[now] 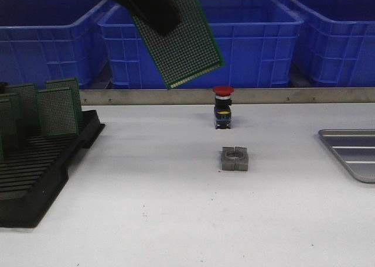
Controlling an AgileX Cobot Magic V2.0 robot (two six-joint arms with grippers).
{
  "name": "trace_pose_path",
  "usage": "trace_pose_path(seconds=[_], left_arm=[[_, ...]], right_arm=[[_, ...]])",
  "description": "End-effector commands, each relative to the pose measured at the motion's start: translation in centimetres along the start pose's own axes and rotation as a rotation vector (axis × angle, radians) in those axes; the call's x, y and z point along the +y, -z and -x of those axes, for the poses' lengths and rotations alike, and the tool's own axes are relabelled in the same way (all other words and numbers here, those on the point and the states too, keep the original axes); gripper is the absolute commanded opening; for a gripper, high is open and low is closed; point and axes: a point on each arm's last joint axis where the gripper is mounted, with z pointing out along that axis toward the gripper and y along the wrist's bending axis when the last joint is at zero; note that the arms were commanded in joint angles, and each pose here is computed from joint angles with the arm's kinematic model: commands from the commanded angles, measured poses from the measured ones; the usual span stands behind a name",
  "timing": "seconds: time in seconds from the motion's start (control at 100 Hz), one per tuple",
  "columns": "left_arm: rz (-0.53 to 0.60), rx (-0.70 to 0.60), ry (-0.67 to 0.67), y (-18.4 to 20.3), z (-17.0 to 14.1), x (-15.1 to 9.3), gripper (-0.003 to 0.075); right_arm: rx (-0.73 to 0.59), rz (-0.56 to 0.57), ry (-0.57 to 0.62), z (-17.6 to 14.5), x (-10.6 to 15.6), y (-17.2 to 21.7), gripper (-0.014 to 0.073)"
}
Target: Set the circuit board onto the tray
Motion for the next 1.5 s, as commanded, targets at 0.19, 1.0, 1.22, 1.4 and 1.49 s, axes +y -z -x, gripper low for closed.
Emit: trace_pose_path(seconds=[0.19, 1.0, 1.22, 1.4, 1.49], left_arm=[[-0.007, -0.074, -0.02, 2.0, 1.9, -1.4, -0.0018], [-0.007, -0.074, -0.02, 2.0, 1.9, -1.4, -0.0018], [-0.007, -0.074, -0.02, 2.0, 1.9, -1.4, -0.0018], [-0.007, -0.074, -0.02, 2.0, 1.9, -1.4, -0.0018], [-0.007, -0.074, -0.02, 2.0, 1.9, -1.4, -0.0018]], right_arm=[[-0.032, 0.108, 0.027, 1.8, 1.2, -1.2, 0.0416], [0.258, 1.004, 0.383, 2.9, 9.5, -16.2, 0.0416], [0.295, 1.093, 0.42, 3.0, 12.3, -19.2, 0.0416], [0.324, 1.16, 0.437, 2.7, 14.4, -20.6, 0.0414], [0.334, 1.188, 0.442, 2.5, 15.1, -20.9, 0.0414]])
